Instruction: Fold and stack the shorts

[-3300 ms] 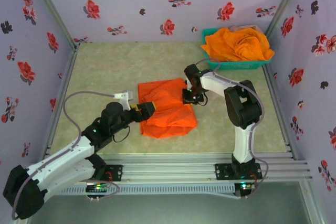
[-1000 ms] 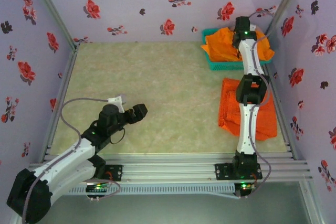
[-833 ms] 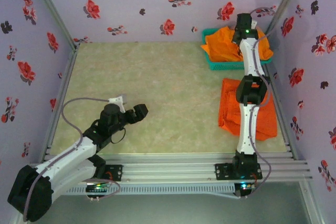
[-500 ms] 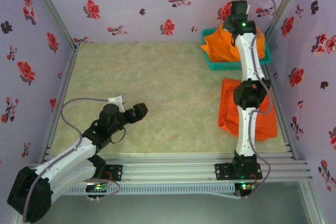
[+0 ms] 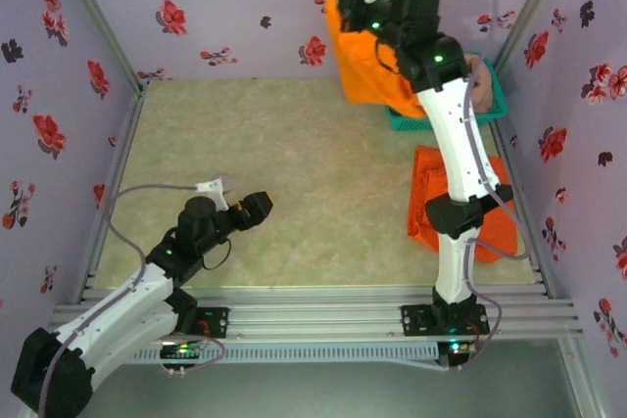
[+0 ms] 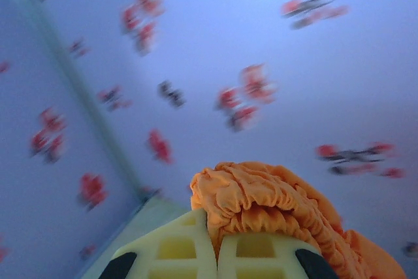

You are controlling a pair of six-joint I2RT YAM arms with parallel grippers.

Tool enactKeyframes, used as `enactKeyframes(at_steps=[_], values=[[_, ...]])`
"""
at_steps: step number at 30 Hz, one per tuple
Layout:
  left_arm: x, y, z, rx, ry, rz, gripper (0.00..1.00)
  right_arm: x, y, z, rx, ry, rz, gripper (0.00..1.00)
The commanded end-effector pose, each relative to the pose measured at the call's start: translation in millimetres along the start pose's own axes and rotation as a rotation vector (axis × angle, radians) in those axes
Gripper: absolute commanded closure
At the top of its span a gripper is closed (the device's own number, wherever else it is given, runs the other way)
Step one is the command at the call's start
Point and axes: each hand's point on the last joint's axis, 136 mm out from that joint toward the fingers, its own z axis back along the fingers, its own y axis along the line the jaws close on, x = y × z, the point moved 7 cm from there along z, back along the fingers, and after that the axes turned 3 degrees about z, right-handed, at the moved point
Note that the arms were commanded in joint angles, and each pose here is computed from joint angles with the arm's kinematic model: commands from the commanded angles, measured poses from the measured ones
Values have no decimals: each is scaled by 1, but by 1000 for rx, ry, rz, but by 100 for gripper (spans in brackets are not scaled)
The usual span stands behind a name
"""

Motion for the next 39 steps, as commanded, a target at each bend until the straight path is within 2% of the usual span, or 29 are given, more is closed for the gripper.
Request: enactKeyframes(at_steps=[1,4,5,9,11,12,14,17,21,24,27,30,34,35,39], values=[[13,-10,10,-14,-53,-8,1,-20,40,8,203,120,59,100],[19,-14,20,-24,-101,-12,1,-71,49,-1,193,300,73,98],[22,-15,23,-27,-117,-15,1,-94,51,-5,186,367,75,87],[28,-18,34,-20,-162,-23,1,-178,74,-6,226,590,86,60],[31,-19,39,-10,-180,-25,1,-205,83,5,229,635,80,38],[33,-20,41,-8,-189,-26,1,-213,84,10,219,646,81,32],[36,-21,44,8,-203,-24,1,-224,81,26,154,640,97,26],[41,-22,42,39,-204,-7,1,-241,64,46,25,647,111,26],[47,-17,27,116,-176,78,1,-286,43,61,-105,748,122,27],[56,-7,6,197,-121,150,1,-322,34,62,-161,831,106,27],[68,12,-20,249,-41,243,0,-348,26,56,-234,860,47,28],[77,29,-46,262,21,308,1,-370,21,48,-316,860,-76,26],[91,48,-68,343,68,300,1,-391,16,43,-432,851,-296,21],[94,53,-74,356,79,310,0,-395,17,42,-444,834,-380,18],[101,69,-92,369,112,334,0,-408,20,37,-457,734,-643,19]])
